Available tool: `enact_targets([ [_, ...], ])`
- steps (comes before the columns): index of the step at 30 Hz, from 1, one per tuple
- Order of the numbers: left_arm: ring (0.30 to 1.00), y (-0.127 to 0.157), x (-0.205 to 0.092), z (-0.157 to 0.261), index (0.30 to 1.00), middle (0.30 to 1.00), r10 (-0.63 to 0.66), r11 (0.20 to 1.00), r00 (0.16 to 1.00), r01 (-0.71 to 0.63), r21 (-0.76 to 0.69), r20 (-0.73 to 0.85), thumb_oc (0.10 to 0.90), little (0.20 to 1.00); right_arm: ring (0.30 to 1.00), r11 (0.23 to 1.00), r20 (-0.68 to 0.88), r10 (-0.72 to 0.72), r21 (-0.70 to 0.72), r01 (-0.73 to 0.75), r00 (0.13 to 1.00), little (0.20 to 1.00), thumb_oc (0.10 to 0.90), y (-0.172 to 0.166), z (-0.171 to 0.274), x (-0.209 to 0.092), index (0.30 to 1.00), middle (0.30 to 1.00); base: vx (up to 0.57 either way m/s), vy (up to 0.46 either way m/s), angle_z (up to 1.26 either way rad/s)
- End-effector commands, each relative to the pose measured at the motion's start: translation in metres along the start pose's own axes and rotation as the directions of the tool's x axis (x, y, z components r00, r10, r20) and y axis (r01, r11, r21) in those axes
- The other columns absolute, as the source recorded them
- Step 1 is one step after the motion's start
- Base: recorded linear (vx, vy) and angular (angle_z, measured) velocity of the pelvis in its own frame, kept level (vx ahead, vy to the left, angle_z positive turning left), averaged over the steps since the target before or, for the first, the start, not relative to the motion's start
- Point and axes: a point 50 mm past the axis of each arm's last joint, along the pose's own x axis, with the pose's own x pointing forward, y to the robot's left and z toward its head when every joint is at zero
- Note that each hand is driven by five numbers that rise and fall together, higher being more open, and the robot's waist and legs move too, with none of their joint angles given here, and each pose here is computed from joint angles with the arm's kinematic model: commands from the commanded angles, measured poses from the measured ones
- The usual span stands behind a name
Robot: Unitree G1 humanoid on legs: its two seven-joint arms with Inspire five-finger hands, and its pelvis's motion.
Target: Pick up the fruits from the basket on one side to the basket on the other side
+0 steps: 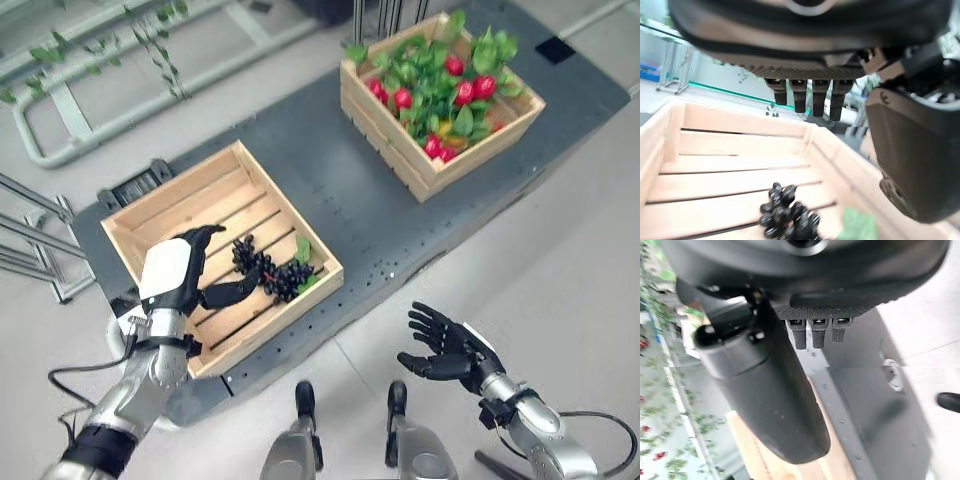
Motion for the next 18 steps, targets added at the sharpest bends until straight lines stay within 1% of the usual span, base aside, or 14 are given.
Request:
enact_targets([
  [1, 0.900, 0.044, 0.024, -0.008, 0.900, 0.900, 0.212, 0.968, 0.977, -0.213, 0.136, 0.026, 0.800, 0.900, 0.900, 0.993, 0.112, 0.081, -0.096, -0.070, 0.990, 0.900, 0.800, 0.009, 0.025, 0.001, 0.900, 0.900, -0.05, 0.043, -0.01],
  [7, 0.900, 0.056, 0.035, -0.012, 0.900, 0.900, 0.243, 0.932, 0.970, -0.241, 0.269, 0.028, 0.800, 0.900, 0.900, 0.990, 0.107, 0.100, -0.114, -0.088, 0.989, 0.900, 0.800, 0.009, 0.029, 0.000, 0.900, 0.900, -0.04, 0.024, -0.07],
  [11, 0.900, 0.067, 0.047, -0.015, 0.900, 0.900, 0.306, 0.887, 0.952, -0.296, 0.355, 0.030, 0.800, 0.900, 0.900, 0.987, 0.122, 0.129, -0.115, -0.115, 0.984, 0.900, 0.800, 0.015, 0.036, 0.008, 0.900, 0.900, -0.03, -0.001, -0.01],
  [12, 0.900, 0.068, 0.048, -0.015, 0.900, 0.900, 0.307, 0.884, 0.951, -0.297, 0.361, 0.032, 0.800, 0.900, 0.900, 0.987, 0.122, 0.129, -0.115, -0.115, 0.984, 0.900, 0.800, 0.015, 0.036, 0.008, 0.900, 0.900, -0.06, 0.000, -0.01],
  [15, 0.900, 0.076, 0.058, -0.012, 0.900, 0.900, 0.290, 0.849, 0.956, -0.282, 0.446, 0.051, 0.800, 0.900, 0.900, 0.985, 0.126, 0.133, -0.124, -0.117, 0.983, 0.900, 0.800, 0.016, 0.041, 0.013, 0.900, 0.900, -0.03, 0.001, 0.00],
  [16, 0.900, 0.081, 0.061, -0.011, 0.900, 0.900, 0.269, 0.823, 0.961, -0.265, 0.503, 0.067, 0.800, 0.900, 0.900, 0.985, 0.125, 0.132, -0.127, -0.116, 0.983, 0.900, 0.800, 0.016, 0.041, 0.013, 0.900, 0.900, 0.00, 0.000, 0.00],
  [18, 0.900, 0.085, 0.063, -0.010, 0.900, 0.900, 0.264, 0.813, 0.961, -0.265, 0.519, 0.078, 0.800, 0.900, 0.900, 0.985, 0.126, 0.130, -0.131, -0.114, 0.983, 0.900, 0.800, 0.016, 0.041, 0.012, 0.900, 0.900, 0.00, 0.000, 0.00],
])
